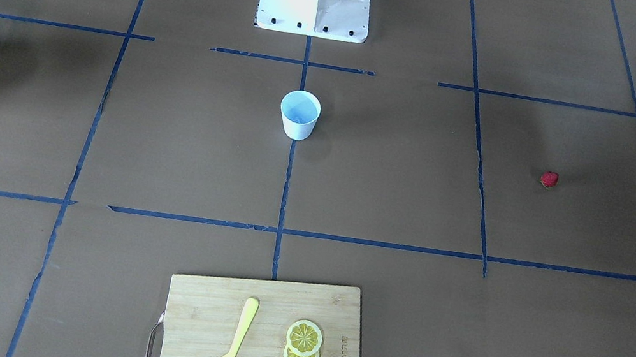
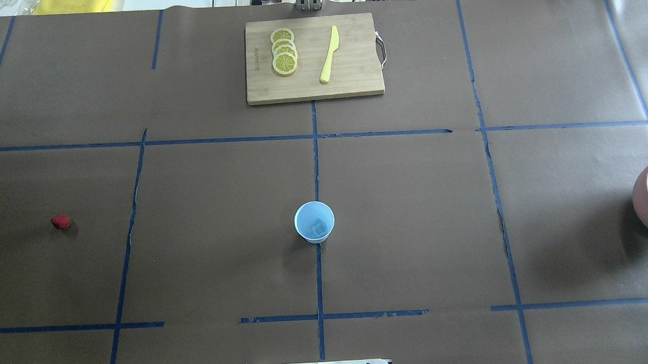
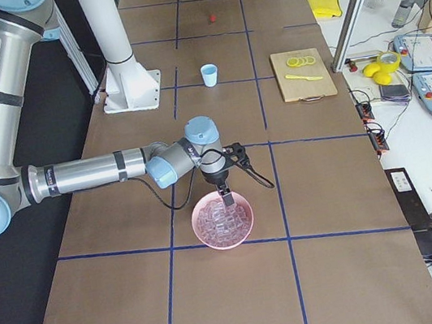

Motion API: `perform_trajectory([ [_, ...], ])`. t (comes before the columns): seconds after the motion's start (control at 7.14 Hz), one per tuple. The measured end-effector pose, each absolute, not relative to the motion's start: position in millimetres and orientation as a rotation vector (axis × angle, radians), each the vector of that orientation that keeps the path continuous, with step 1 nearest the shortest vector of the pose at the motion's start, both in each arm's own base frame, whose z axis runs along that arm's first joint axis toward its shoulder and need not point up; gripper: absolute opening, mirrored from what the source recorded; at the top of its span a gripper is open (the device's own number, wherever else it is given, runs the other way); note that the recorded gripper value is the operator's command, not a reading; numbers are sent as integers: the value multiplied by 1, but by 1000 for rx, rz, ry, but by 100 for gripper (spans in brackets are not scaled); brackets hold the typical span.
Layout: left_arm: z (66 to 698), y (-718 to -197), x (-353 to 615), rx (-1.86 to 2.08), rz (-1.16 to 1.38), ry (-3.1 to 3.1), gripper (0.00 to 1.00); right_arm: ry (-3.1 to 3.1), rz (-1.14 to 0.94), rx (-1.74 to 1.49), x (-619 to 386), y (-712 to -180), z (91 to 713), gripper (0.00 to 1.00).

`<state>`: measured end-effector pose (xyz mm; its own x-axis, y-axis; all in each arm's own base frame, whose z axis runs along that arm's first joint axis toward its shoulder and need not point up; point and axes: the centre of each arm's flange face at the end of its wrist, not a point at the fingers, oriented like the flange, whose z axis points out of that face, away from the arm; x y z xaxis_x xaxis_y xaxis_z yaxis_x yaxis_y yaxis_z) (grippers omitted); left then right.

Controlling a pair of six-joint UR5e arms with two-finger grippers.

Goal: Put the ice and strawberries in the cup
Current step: 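Grasp another ice cube from the pink bowl with the right gripper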

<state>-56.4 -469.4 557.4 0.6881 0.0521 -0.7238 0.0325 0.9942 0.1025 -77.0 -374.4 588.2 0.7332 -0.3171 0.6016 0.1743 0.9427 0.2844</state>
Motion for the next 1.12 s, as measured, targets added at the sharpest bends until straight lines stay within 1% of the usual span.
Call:
perform_trajectory([
  [0.14,557,-469,-56,111,11,812,100,-714,-277,197,-78,-371,595,82],
  [0.42,556,-469,-56,113,12,812,100,-716,-307,182,-76,-366,603,76],
  [0.84,556,-469,-56,114,13,813,100,-690,-395,179,-78,-361,622,70],
  [0.98,555,-469,-56,114,13,813,100,-685,-418,178,-82,-362,625,66],
  [1.12,555,-469,-56,115,13,812,100,-683,-434,177,-87,-363,625,65],
])
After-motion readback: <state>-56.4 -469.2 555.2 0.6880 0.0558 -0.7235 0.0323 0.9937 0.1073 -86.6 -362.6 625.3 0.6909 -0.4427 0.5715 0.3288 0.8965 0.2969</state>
